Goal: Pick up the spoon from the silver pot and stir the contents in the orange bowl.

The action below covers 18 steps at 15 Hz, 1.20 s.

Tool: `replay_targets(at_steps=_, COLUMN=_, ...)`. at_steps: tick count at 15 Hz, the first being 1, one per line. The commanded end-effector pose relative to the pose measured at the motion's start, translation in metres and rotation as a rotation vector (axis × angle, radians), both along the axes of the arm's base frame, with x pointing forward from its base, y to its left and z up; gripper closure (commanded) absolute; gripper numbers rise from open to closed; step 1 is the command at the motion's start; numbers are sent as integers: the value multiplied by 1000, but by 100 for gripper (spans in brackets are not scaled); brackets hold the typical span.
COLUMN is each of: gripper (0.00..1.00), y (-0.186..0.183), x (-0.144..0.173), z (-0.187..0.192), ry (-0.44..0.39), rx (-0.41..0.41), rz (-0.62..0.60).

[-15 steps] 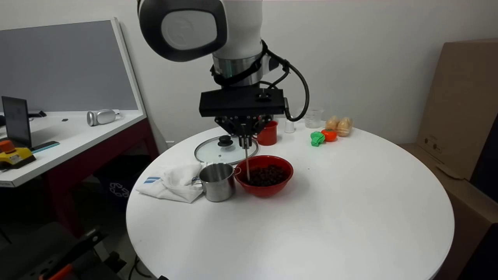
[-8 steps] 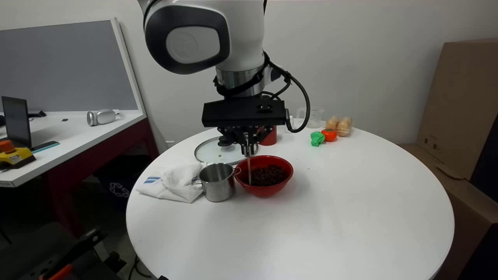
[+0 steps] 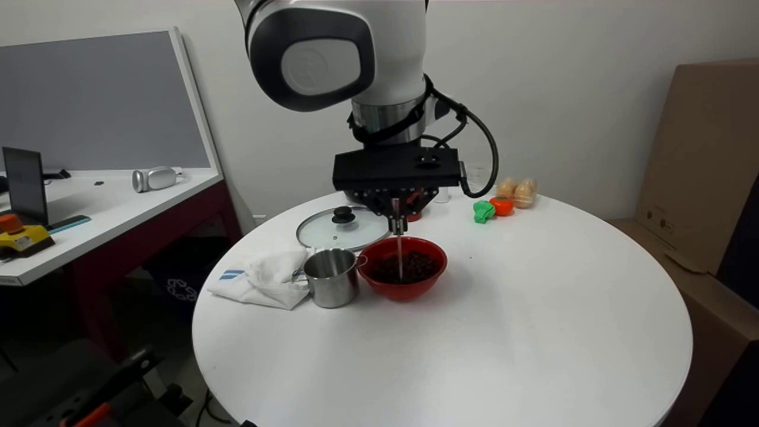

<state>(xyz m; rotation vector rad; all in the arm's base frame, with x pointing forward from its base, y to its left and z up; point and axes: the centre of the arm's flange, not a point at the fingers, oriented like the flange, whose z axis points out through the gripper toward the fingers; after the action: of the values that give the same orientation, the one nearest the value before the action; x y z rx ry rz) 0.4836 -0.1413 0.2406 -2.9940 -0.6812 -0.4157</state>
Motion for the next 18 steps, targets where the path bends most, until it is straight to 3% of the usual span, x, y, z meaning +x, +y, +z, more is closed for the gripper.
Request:
replay_targets(at_steps=1, gripper=99, y=-12, x=16, z=0, ry=-13, rx=-18, rz=-23)
replay_targets(at_steps=8, gripper=99, y=-9, x=38, z=4, ry=-34, rx=-29, rz=3)
replay_targets(at_steps=18, gripper=99, y=44, x=44, z=9, ry=-49, rx=-8, rz=128)
